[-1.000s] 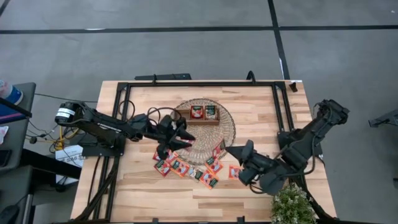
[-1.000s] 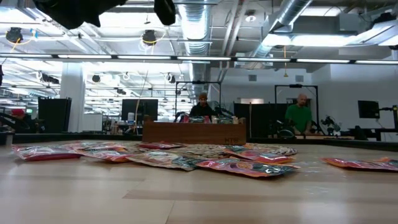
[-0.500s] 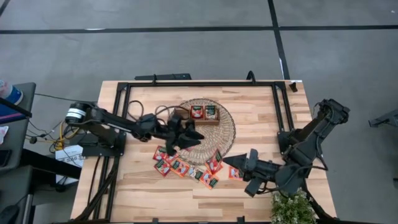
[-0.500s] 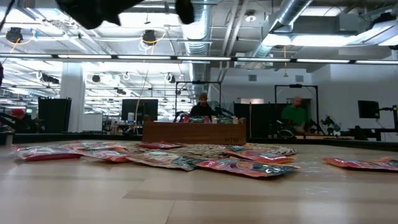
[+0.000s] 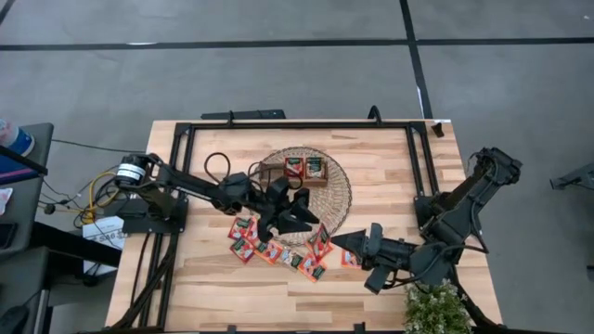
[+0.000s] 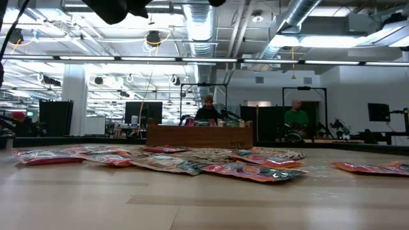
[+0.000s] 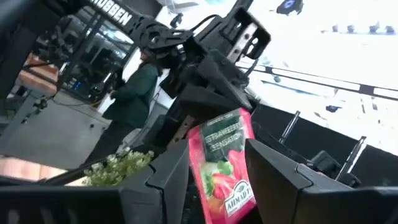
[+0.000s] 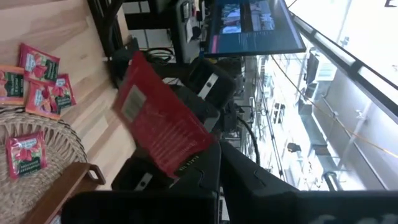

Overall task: Pick & Place Tea
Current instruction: Put the red tea bag into the middle section of the wooden organizer

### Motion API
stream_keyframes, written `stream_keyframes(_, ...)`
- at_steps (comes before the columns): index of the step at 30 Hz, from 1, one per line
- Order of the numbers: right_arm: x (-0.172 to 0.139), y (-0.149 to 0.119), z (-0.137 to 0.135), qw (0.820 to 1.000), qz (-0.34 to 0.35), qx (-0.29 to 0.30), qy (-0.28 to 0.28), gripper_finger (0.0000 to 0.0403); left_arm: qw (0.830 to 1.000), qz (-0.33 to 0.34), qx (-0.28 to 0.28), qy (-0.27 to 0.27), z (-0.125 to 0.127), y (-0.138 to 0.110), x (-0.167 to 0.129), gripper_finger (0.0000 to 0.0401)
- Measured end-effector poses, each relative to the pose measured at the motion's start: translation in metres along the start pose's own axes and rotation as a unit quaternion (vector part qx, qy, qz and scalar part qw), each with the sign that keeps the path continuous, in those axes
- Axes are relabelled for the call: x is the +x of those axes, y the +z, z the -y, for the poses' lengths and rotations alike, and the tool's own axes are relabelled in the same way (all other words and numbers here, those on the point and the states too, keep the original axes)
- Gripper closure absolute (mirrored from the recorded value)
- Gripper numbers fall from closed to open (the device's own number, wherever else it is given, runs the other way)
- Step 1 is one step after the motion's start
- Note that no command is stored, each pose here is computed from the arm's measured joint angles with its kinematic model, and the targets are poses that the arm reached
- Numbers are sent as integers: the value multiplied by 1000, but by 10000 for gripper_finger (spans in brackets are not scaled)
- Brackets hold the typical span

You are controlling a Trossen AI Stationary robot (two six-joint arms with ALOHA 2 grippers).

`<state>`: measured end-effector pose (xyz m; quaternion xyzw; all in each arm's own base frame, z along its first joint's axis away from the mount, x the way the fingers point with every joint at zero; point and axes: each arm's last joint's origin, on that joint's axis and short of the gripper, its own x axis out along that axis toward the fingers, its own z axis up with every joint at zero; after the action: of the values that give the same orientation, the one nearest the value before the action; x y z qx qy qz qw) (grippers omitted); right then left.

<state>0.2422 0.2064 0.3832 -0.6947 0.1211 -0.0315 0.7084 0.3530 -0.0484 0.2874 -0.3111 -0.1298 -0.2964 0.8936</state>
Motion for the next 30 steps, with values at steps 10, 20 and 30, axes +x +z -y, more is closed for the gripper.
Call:
stream_keyframes(10,1,-1,1,1000,-2,2,-1,403,1000,-21,4,-23,6,-5,2,252)
stream_keyframes(20,-9,7,4,1000,16,-11,-18,403,1000,-25,6,-13,4,-7,2,252)
stream_keyframes(30,-14,12,5,999,38,-17,-24,403,1000,-18,13,-1,3,-6,2,252)
